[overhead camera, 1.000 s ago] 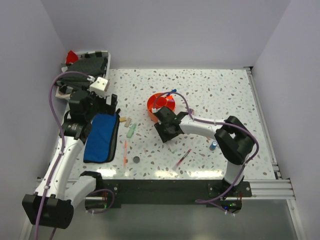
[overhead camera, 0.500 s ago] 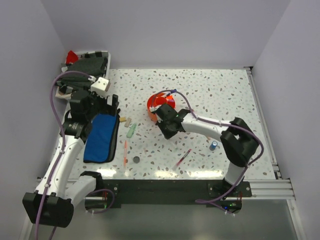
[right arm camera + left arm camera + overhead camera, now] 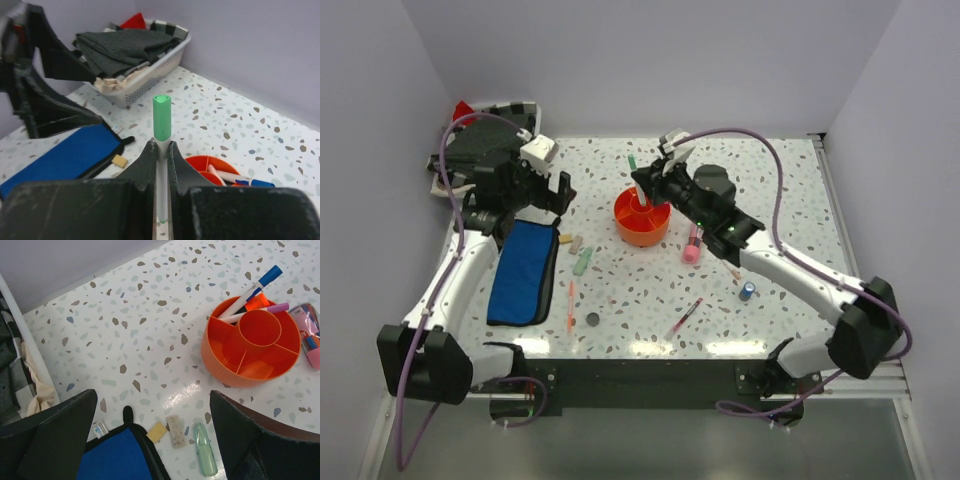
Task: Sort the stationery into containers
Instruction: Place the pen in the storage box.
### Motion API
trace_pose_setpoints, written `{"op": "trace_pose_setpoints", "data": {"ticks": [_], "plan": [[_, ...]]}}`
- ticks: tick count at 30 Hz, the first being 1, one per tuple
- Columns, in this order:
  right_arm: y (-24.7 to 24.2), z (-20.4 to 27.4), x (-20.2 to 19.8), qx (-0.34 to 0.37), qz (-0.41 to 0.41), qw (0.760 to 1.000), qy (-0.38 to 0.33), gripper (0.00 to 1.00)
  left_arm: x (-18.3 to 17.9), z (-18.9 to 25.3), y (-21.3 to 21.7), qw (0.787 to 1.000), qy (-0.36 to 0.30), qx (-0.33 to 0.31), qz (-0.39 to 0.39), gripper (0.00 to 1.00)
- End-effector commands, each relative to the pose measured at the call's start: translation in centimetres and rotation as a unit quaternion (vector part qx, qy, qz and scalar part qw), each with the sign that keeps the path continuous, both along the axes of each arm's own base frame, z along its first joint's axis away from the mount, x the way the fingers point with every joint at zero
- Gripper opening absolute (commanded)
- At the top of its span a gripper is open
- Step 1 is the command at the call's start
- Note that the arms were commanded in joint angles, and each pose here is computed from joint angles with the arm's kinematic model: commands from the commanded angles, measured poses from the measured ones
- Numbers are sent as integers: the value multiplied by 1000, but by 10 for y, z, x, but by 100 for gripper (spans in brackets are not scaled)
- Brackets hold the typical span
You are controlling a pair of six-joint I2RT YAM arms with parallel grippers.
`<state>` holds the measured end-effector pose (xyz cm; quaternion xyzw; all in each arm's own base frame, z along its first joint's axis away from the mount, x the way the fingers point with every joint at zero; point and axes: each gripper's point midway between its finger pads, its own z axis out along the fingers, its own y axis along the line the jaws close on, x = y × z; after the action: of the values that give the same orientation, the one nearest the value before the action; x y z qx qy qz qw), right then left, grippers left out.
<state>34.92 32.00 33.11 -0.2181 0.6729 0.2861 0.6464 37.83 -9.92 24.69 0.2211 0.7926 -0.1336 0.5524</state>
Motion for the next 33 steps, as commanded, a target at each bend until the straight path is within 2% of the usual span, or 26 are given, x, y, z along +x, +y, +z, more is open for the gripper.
{"op": "trace_pose_setpoints", "data": {"ticks": [1, 5, 12, 17, 22, 27, 33], "plan": [[5, -8, 49, 42, -30, 997, -59, 0, 28, 29, -3, 999, -39, 19, -25, 100], [6, -9, 82, 59, -52, 994, -81, 0, 45, 43, -4, 998, -41, 29, -27, 100], [-1, -22, 124, 69, -80, 992, -69, 0, 64, 18, -19, 998, -11, 21, -52, 100], [-1, -32, 131, 72, -89, 992, -58, 0, 83, 10, -50, 995, -6, 17, -95, 100], [2, -62, 139, 57, -95, 993, -46, 0, 108, 19, -82, 992, -22, 1, -123, 100], [5, -84, 144, 38, -96, 993, -49, 0, 135, 14, -87, 994, -27, -6, -110, 100], [9, -103, 151, 31, -93, 994, -45, 0, 150, 8, -92, 993, -32, -9, -109, 100]]}}
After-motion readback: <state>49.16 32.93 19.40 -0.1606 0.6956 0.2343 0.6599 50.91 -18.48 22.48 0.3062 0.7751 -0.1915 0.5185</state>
